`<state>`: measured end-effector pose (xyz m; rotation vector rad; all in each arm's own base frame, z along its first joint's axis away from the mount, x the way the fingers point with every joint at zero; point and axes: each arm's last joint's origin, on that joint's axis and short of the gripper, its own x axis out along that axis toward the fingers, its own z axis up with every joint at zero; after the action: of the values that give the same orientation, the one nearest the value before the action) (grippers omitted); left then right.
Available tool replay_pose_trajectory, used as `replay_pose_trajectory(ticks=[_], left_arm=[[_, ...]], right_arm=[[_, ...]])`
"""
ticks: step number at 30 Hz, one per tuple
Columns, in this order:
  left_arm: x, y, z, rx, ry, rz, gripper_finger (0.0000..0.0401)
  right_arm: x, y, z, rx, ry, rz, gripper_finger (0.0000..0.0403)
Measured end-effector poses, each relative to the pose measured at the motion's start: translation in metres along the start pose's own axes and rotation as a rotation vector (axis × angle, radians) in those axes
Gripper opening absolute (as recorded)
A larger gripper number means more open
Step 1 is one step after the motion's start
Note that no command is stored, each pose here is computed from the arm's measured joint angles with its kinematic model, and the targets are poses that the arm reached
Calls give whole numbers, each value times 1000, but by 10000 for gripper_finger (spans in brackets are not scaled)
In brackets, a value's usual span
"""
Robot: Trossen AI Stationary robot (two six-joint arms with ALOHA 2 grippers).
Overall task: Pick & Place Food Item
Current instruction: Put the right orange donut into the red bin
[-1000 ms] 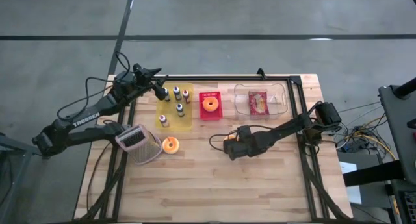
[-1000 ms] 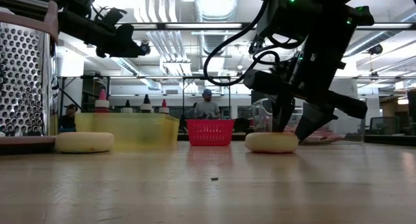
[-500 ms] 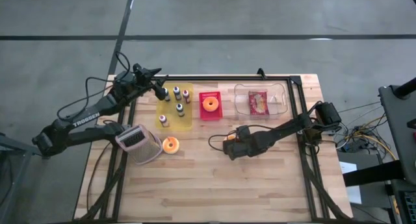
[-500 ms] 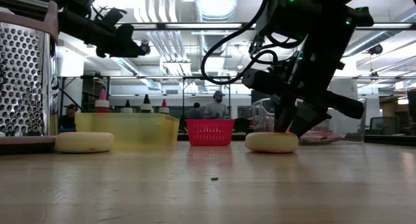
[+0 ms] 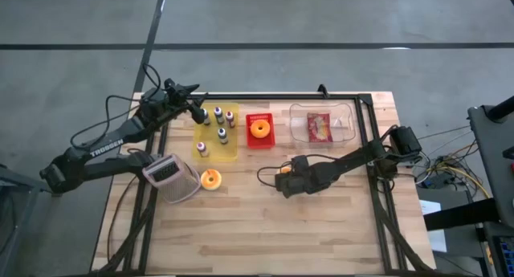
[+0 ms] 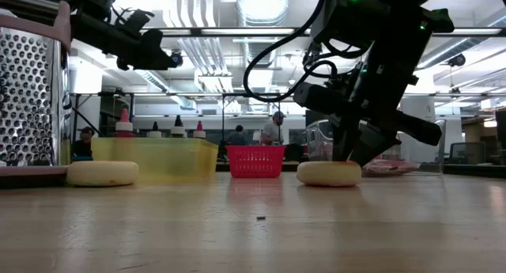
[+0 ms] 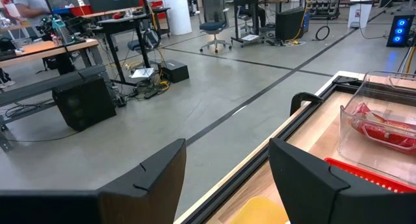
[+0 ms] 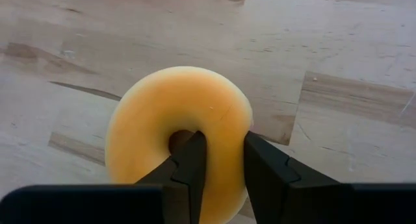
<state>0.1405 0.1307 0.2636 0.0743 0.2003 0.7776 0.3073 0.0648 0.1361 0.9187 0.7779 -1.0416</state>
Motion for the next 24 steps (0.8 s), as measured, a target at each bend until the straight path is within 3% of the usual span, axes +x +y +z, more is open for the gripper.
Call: replay_pose_trajectory(ticks=[7, 15, 20, 24], left_arm=[[0, 0, 0, 0, 0, 0, 223], [0, 0, 0, 0, 0, 0, 223], [0, 0, 0, 0, 0, 0, 223], [0, 0, 0, 0, 0, 0, 223]], right_arm=[[-1, 5, 1, -27, -48, 45, 73], [-16, 19, 12, -94, -172, 45, 90], [-30, 35, 31, -213, -331, 31, 91], [-34, 46, 57, -268, -375, 4, 82]])
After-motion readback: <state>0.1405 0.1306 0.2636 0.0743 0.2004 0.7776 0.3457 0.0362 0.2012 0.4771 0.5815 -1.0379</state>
